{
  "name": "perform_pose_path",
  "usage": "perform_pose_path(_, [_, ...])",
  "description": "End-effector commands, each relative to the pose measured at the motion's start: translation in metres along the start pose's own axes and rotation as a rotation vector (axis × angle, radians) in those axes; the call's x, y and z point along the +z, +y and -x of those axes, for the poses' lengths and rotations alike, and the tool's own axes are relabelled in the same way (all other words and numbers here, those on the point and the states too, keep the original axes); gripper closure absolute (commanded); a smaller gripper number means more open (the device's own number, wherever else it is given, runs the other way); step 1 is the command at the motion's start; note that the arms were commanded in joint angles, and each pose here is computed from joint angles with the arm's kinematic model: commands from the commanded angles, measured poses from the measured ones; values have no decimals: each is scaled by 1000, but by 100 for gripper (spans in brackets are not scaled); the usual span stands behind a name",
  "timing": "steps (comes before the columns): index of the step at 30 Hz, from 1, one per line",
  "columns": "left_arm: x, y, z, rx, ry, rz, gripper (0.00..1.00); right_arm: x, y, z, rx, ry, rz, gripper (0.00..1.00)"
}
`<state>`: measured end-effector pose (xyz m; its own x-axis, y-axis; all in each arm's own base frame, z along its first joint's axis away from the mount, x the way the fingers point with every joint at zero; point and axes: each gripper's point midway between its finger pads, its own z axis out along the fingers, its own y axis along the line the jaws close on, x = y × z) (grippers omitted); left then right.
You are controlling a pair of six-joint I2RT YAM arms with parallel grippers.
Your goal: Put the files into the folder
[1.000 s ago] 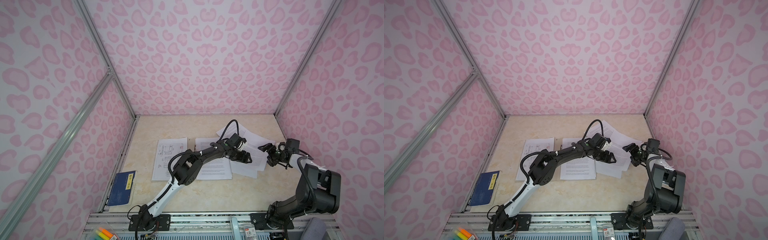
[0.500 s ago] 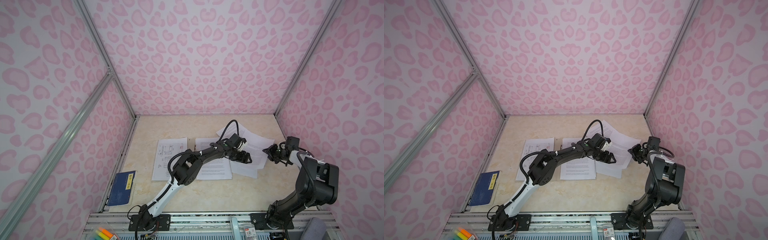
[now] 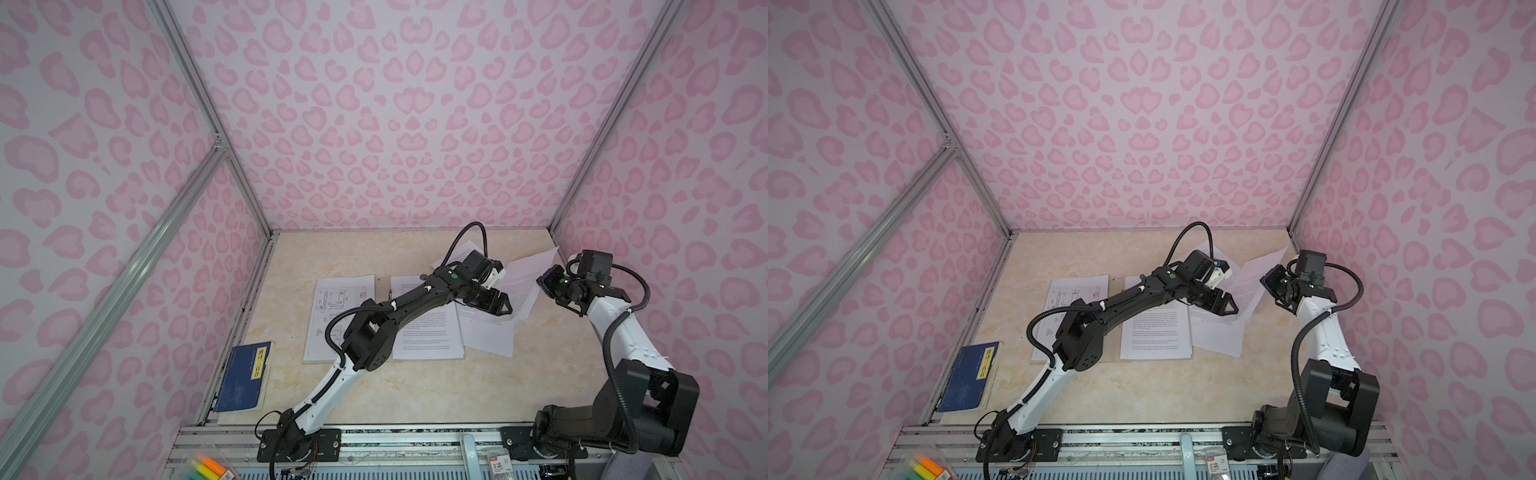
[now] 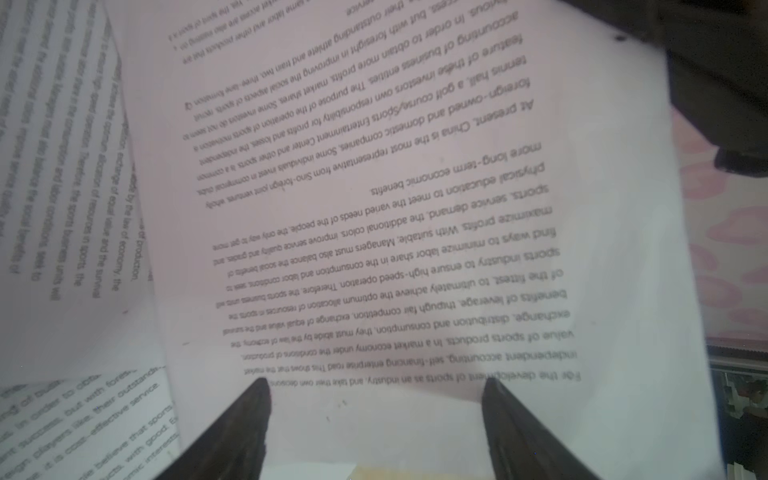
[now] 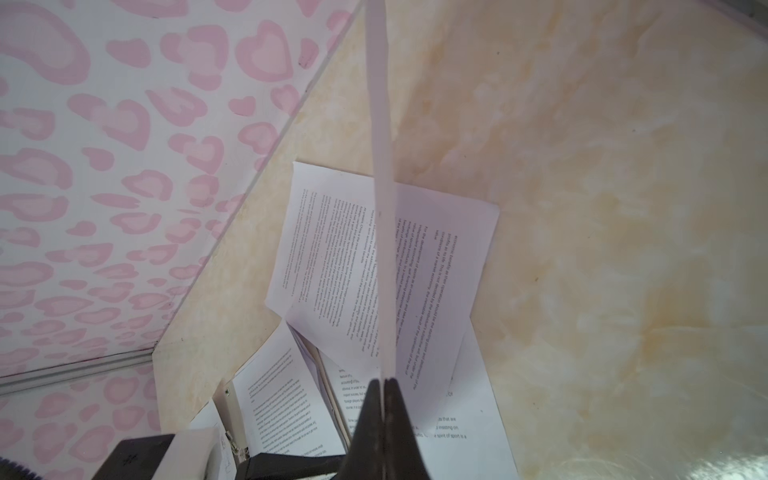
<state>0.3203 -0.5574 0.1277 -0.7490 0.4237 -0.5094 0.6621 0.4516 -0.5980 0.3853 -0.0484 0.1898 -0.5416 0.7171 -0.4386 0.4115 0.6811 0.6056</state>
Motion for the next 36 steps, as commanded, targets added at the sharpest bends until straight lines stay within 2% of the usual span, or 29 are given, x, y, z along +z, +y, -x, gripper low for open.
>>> perform_pose_path(1, [-150, -105, 78, 168, -298, -31, 19, -13, 19, -1, -106, -1, -29, 100])
perform_pose_path(7, [-264, -127, 76, 196, -500, 52, 18, -40, 99, -10, -306, -31, 39, 100])
perform_pose_path(12, [-344, -133, 46, 215, -657, 91, 18, -58, 166, -35, -459, -20, 121, 100])
perform_pose_path(15, [-382, -131, 18, 213, -738, 121, 17, -71, 214, -54, -516, -4, 230, 100])
perform_pose_path(18, [-416, -110, -15, 209, -830, 252, 16, -72, 244, -84, -545, 54, 320, 100])
perform_pose_path(22, [-447, -60, -66, 168, -910, 506, 11, -74, 272, -125, -535, 146, 458, 100])
perform_pose_path(26, [-456, -14, -110, 108, -879, 714, 5, -51, 256, -141, -510, 194, 478, 100])
perform_pose_path(28, [-448, 0, -126, 84, -838, 747, 1, -31, 234, -138, -473, 205, 461, 100])
perform_pose_path(32, [-432, 19, -145, 38, -772, 775, 2, 23, 169, -137, -438, 243, 331, 100])
perform_pose_path(35, [-423, 28, -151, 27, -730, 794, 2, 55, 133, -151, -450, 281, 241, 100])
perform_pose_path(36, [-420, 31, -152, 26, -718, 799, 2, 63, 128, -159, -449, 291, 249, 100])
